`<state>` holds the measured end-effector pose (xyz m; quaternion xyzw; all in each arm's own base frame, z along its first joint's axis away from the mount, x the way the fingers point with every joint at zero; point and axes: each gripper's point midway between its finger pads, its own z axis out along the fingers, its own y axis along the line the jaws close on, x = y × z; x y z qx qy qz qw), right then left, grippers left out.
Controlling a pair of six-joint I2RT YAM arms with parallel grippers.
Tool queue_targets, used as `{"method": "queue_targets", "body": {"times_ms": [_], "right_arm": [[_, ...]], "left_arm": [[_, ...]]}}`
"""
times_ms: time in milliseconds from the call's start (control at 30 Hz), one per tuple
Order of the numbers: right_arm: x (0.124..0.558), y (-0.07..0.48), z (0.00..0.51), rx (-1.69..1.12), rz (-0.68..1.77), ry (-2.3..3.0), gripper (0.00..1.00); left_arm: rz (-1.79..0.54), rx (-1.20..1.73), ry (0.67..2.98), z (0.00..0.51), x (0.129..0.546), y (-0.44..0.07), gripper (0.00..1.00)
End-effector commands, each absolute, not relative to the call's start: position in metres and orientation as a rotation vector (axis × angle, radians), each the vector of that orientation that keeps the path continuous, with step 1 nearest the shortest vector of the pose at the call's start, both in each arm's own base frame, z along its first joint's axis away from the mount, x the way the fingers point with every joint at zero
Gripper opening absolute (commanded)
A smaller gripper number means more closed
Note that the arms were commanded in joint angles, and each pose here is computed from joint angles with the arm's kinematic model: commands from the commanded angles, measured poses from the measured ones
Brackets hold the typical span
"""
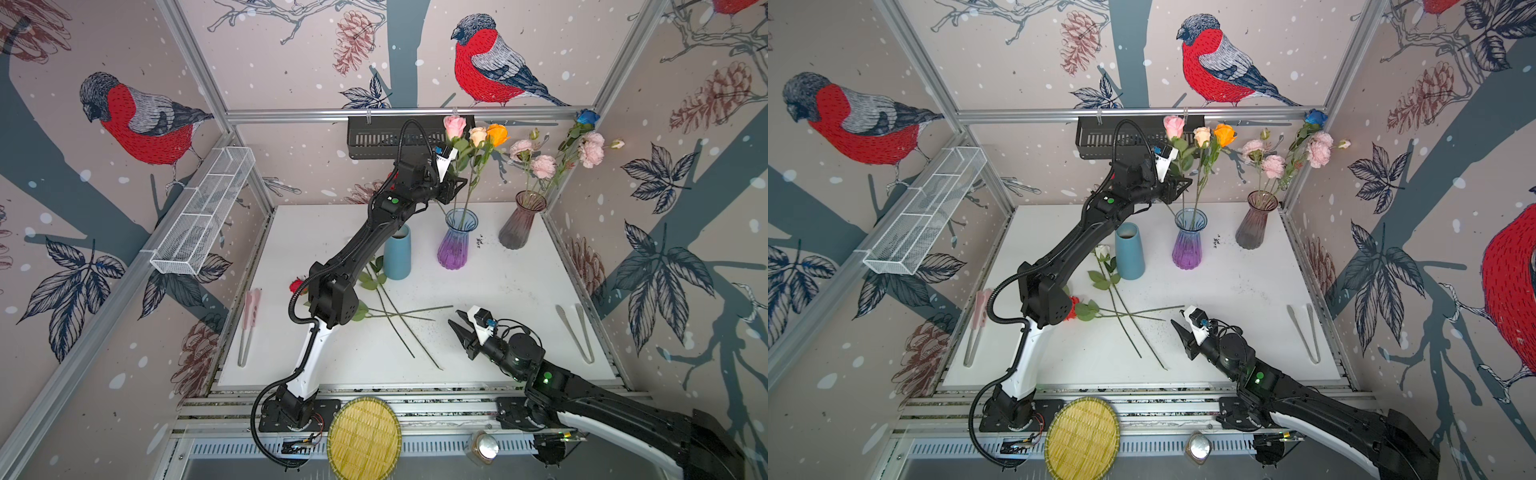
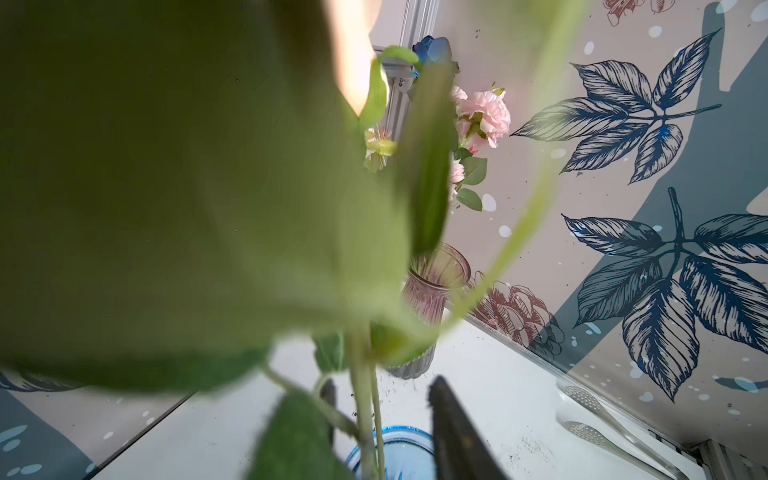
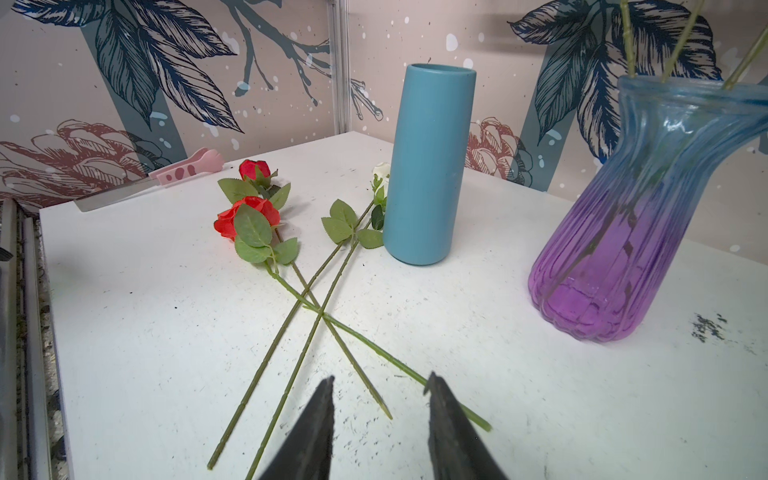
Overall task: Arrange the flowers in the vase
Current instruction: 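Lower the pink rose stem into the blue-purple vase with the left gripper, then open the left gripper and withdraw it while the right gripper reaches toward the vase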
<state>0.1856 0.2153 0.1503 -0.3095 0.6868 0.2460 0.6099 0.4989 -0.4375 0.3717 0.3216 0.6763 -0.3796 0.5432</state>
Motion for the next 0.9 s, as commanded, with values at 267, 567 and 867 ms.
{"method": "queue_targets", "body": {"times_ms": [267, 567, 867], "right_arm": [[0.188, 0.216, 0.160, -0.683, 0.582, 1.556, 0.39], [0.196, 0.208, 0.157, -0.618, 0.575, 1.594, 0.39], [0.229, 0.171, 0.158, -0.358, 0.724, 1.675, 0.65]], "left_arm": [[-0.827, 0.704, 1.593, 0.416, 0.486, -0.414, 0.72], [-0.869, 0.697, 1.407, 0.479, 0.413, -0.397, 0.60], [-0.895, 0.547, 1.044, 0.432, 0.269, -0.317, 0.61]]}}
